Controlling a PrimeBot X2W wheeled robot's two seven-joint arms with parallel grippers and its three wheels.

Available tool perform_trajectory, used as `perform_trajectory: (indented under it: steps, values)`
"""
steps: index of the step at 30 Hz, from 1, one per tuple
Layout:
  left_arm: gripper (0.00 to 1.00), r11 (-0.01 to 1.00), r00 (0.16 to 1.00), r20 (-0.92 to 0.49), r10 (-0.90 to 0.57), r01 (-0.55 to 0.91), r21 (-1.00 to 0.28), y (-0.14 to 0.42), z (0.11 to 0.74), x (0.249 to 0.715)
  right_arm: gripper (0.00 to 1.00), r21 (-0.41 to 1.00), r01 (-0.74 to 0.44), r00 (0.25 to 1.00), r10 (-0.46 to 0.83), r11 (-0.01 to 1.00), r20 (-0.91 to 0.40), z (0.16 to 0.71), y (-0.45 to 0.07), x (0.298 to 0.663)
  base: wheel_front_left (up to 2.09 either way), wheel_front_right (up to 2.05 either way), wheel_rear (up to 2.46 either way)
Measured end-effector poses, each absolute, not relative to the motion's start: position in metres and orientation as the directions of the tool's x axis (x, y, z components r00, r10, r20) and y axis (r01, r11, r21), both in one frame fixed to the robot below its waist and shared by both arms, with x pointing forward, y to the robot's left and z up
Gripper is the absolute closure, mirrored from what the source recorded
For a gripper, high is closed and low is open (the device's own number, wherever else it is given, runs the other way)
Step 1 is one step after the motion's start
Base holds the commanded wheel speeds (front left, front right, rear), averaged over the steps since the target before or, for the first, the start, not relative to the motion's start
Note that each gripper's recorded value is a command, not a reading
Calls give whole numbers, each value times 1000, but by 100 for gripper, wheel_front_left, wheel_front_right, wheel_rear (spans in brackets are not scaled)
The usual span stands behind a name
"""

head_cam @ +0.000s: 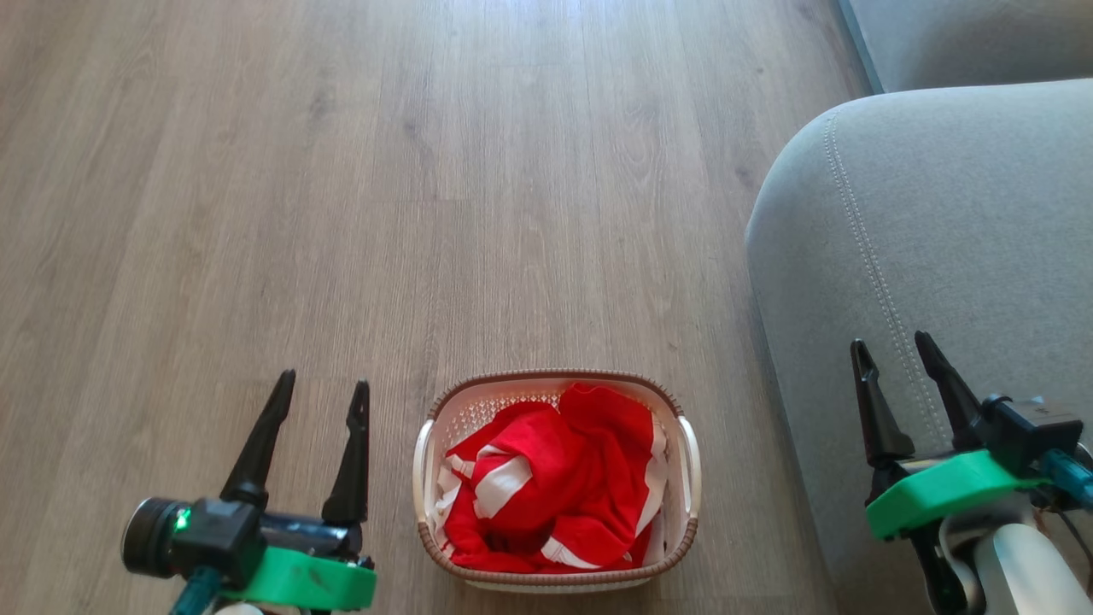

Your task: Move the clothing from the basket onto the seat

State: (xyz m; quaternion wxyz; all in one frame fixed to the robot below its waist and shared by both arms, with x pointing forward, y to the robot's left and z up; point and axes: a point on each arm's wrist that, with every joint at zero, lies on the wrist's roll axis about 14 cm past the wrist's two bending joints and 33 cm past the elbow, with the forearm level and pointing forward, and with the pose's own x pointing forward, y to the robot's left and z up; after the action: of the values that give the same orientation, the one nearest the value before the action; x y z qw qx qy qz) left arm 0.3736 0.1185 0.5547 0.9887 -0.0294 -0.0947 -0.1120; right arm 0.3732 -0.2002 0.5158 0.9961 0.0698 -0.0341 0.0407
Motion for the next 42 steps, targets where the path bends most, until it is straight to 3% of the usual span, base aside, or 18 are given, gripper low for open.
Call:
perform_trajectory:
  steps: [20,42]
  values:
    - [0,971,951,199,-236,239,7,113,555,373,0,95,-84,995,78,992,57,511,-200,371,0,0,0]
    - [0,963,957,141,-255,265,-55,99,533,396,0,96,-27,998,22,995,52,510,-222,374,0,0,0]
